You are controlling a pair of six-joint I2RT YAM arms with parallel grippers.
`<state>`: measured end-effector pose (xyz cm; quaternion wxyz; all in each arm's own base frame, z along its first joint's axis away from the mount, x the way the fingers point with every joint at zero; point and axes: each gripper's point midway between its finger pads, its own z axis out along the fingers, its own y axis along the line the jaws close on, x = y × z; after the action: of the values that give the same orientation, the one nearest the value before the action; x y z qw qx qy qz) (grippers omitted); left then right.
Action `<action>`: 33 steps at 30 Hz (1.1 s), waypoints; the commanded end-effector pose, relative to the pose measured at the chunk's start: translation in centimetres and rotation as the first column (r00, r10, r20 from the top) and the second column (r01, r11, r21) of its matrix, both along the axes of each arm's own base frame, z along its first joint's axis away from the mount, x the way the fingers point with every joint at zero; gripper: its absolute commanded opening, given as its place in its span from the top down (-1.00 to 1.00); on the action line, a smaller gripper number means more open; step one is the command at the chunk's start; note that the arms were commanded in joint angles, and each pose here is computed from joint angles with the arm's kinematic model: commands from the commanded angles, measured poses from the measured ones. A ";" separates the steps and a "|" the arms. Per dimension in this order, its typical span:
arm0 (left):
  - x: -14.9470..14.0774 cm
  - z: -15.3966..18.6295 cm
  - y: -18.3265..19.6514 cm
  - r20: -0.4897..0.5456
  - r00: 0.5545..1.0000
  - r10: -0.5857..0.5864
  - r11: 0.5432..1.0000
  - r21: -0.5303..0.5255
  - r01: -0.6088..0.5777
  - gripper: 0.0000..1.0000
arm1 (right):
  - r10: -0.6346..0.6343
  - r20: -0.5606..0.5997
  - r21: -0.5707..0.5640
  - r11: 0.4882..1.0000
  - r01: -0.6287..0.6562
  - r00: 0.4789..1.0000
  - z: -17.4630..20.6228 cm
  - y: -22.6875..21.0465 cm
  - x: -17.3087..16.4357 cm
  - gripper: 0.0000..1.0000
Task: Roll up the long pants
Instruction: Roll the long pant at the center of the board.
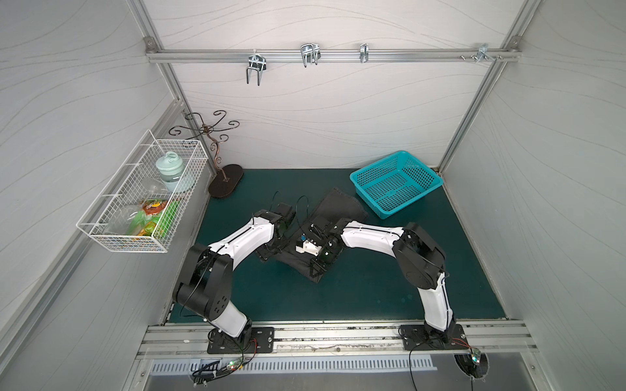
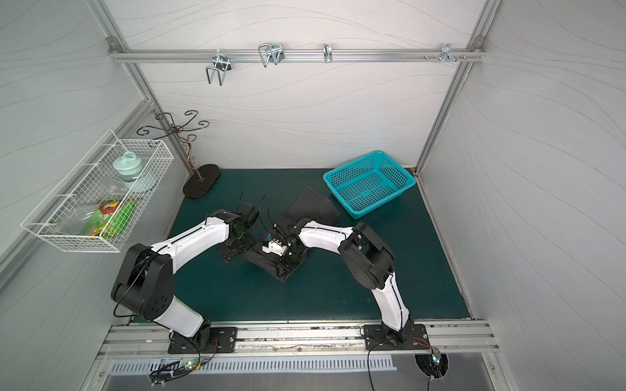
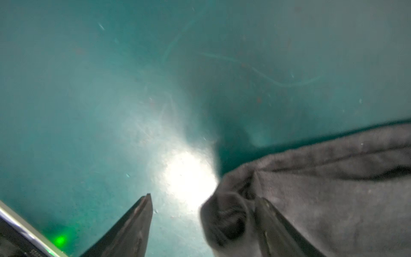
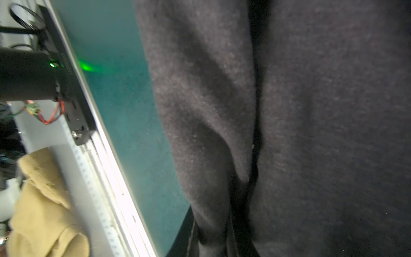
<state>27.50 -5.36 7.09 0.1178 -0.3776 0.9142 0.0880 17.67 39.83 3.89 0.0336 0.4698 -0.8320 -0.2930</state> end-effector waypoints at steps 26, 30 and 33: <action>0.7 0.9 -1.1 0.296 0.947 0.128 0.954 -0.298 -0.035 -0.49 | -0.421 -0.723 -0.289 0.905 0.314 0.548 -5.0 -6.1 -0.3 1.00; 1.1 0.9 -3.1 0.407 0.903 0.138 0.916 -0.399 0.040 -0.46 | -0.442 -0.744 -0.323 0.895 0.309 0.502 -5.9 -6.2 -0.6 1.00; 1.5 1.5 -5.2 0.464 0.880 0.098 0.895 -0.427 0.126 -0.45 | -0.453 -0.749 -0.342 0.889 0.303 0.484 -6.6 -6.3 -0.8 1.00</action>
<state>25.41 -7.14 5.33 0.1935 -0.4210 0.8785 -0.1163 19.58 37.02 4.36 0.3001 0.1638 -0.7838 -0.5185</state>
